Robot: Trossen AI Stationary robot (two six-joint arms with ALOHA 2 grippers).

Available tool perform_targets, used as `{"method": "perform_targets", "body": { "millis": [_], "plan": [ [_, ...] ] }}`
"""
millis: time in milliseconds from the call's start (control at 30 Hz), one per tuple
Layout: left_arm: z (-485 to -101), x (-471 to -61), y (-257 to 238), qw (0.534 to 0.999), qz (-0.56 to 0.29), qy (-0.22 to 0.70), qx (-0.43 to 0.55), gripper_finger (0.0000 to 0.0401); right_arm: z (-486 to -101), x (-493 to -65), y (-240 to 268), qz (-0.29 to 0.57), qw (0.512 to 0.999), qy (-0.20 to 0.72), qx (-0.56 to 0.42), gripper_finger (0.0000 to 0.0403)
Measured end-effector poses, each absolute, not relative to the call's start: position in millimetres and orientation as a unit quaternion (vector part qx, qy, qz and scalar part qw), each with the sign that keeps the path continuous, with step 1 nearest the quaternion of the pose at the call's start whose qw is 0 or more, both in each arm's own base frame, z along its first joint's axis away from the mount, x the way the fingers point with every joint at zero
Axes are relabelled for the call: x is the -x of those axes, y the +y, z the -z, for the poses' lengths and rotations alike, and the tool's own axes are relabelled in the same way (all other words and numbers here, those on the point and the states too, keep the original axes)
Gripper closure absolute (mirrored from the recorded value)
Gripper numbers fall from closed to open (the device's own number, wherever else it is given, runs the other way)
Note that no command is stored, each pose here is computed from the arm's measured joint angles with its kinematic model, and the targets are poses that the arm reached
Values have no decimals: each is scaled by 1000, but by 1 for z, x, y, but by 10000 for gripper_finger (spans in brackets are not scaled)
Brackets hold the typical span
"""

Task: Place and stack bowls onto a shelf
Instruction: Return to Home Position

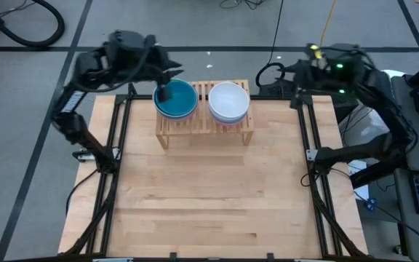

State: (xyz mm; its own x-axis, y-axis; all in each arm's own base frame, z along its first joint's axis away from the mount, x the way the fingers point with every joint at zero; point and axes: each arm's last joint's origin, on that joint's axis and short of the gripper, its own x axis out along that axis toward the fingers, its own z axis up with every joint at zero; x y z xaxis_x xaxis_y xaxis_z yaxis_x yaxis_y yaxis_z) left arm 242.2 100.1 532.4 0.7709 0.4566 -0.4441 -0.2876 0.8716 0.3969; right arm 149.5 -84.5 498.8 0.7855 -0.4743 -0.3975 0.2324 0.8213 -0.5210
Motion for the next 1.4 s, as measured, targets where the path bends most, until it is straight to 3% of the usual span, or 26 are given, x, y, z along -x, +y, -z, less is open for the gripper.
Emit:
{"method": "perform_targets", "body": {
  "millis": [500,1033,1400],
  "plan": [
    [-550,-108,40,937,-206,281,-24,320,-518,-96,-55,219,924,189,248,299],
    [-560,8,0,975,-177,136,15,320,-519,-46,-27,238,943,148,178,299],
    [-552,63,-16,980,-180,65,56,320,-518,-19,-11,249,952,108,139,299]
  ]
}}
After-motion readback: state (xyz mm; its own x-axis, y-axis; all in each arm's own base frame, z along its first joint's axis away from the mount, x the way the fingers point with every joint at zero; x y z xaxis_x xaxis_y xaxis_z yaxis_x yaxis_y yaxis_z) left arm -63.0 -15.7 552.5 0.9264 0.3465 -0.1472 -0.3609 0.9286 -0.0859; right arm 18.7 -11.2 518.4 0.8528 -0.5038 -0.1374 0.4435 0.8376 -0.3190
